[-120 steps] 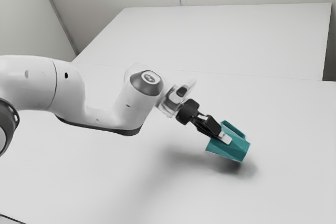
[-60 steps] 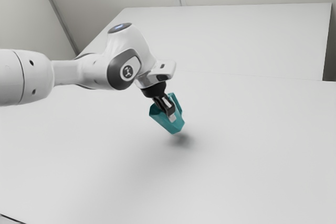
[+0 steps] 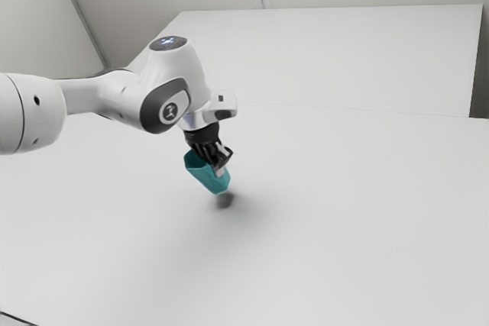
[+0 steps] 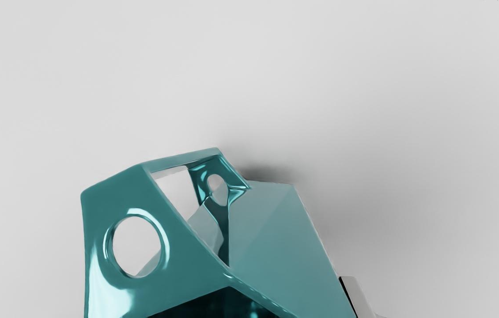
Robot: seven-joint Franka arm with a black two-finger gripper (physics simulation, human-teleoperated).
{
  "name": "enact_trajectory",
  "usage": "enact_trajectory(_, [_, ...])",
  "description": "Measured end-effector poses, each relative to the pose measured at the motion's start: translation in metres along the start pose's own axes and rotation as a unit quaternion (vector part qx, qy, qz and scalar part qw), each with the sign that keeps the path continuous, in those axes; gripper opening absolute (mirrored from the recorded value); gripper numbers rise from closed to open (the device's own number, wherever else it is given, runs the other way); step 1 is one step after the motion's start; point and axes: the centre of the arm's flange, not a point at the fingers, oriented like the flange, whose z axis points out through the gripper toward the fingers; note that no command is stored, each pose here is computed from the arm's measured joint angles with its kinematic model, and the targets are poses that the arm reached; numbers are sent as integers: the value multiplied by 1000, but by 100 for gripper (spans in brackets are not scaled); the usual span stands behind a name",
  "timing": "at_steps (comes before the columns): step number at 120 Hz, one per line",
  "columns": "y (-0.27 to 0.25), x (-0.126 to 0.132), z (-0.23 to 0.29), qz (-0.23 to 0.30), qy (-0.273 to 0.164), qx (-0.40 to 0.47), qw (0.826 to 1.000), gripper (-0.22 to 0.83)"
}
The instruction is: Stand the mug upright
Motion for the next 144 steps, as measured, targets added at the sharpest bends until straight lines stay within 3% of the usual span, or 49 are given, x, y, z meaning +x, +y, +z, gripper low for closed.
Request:
enact_trajectory(25, [-26, -3, 6, -46, -8, 20, 999, -17])
enact_trajectory(51, [-18, -22, 22, -64, -26, 32, 997, -17])
enact_trajectory(112, [-17, -20, 52, -97, -34, 34, 994, -16])
enact_trajectory(144, [-16, -23, 40, -109, -23, 36, 993, 34])
